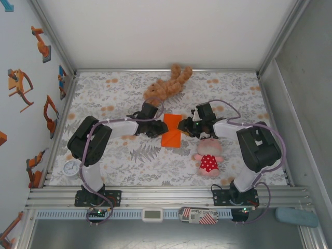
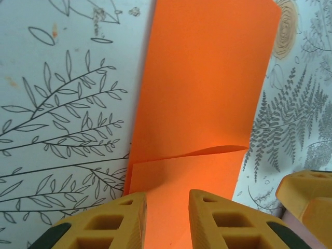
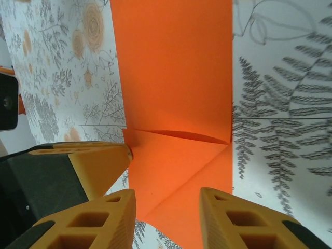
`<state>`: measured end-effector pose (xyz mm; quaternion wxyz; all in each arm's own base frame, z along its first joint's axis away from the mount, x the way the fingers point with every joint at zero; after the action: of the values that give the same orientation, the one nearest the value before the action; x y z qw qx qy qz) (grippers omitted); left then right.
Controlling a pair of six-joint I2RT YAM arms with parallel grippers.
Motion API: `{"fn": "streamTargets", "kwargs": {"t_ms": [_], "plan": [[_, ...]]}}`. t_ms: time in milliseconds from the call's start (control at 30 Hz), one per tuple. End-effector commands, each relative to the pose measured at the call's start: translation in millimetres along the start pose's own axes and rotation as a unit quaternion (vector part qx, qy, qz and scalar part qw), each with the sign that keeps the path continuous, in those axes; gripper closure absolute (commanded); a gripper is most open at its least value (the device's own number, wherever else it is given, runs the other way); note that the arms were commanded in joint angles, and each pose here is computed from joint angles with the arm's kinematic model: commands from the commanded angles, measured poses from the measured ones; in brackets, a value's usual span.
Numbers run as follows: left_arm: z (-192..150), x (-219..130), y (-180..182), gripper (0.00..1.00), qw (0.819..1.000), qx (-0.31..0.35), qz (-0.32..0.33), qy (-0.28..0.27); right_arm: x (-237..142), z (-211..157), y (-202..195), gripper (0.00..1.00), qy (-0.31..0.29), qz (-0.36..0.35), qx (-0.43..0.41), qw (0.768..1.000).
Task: Fold a paper plane with a square sheet of paper (pick it up from the middle)
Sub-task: Fold the triangle a second time at the center of the table, then pick up the paper from the center of the table.
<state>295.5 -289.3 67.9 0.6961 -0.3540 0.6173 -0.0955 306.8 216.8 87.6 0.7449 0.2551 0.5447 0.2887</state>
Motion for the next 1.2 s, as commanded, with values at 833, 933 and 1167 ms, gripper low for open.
{"fn": "streamTargets", "kwargs": {"t_ms": [833,933,1167], "plan": [[0.1,9.1,34.5,0.74,0.997,-0.059,0.044,-0.008,31.4,0.3,-10.0,0.71,0.008,-0.007,0.052,0.999],[-0.3,9.3,34.2,0.74,0.997,-0.059,0.042,-0.006,31.9,2.5,-9.0,0.75,0.004,-0.003,0.050,0.999],[0.0,9.0,33.6,0.74,0.997,-0.059,0.041,-0.006,33.1,6.7,-4.7,0.78,-0.003,0.010,0.049,0.999]]}}
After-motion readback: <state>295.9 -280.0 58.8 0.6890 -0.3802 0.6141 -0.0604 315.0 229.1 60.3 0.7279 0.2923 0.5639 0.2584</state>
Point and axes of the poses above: each hand's point on the last joint's axis, 136 mm out from that joint toward the fingers, its own x axis out along the fingers, its own y axis along the line the jaws close on, z = x × y, the point moved 5 cm from there along -x, back along the fingers, and after that the axes turned 15 degrees about -x, right-handed, at the moved point
